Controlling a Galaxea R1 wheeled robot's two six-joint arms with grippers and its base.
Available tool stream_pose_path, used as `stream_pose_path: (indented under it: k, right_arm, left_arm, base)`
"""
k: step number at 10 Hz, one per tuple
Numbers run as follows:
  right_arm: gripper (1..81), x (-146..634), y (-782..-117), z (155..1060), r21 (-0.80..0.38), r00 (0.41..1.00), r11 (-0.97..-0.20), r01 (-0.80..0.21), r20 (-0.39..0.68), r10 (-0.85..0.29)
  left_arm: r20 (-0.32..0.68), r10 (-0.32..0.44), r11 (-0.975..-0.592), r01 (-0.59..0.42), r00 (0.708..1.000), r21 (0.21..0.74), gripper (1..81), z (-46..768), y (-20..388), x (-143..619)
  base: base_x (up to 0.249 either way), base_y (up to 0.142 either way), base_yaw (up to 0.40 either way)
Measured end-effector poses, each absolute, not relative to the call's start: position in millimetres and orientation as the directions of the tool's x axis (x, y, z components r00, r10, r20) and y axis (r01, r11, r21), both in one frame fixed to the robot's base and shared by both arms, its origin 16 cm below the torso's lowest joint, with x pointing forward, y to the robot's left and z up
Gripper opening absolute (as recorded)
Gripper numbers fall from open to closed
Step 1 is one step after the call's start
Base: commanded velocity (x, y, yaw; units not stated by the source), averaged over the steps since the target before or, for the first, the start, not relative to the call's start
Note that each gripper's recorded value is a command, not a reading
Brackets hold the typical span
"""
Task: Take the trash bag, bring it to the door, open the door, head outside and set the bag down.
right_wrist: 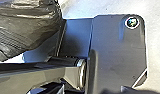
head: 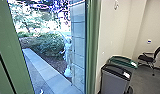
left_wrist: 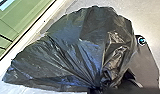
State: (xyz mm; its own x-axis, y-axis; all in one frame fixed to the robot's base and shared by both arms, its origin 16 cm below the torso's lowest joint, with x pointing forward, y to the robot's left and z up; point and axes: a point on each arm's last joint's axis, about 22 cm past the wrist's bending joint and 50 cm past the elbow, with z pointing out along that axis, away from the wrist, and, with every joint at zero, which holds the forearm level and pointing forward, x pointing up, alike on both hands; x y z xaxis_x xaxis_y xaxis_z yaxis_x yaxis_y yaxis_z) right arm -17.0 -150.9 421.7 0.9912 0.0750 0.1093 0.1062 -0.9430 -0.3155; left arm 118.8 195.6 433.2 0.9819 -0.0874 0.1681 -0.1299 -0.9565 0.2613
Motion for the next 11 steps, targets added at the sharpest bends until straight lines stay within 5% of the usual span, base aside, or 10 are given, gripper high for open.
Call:
stream_pose_path:
  k: [11]
  right_arm:
    - [81.1, -17.0, -150.5, 421.7, -0.316, 0.991, -0.943, 0.106, 0.109, 0.075]
  left_arm:
    - [0.174, -0.105, -0.955, -0.148, 0.979, 0.257, 1.0, 433.2, 196.8, 118.9]
  base:
    - [0.0, 0.0, 0.045]
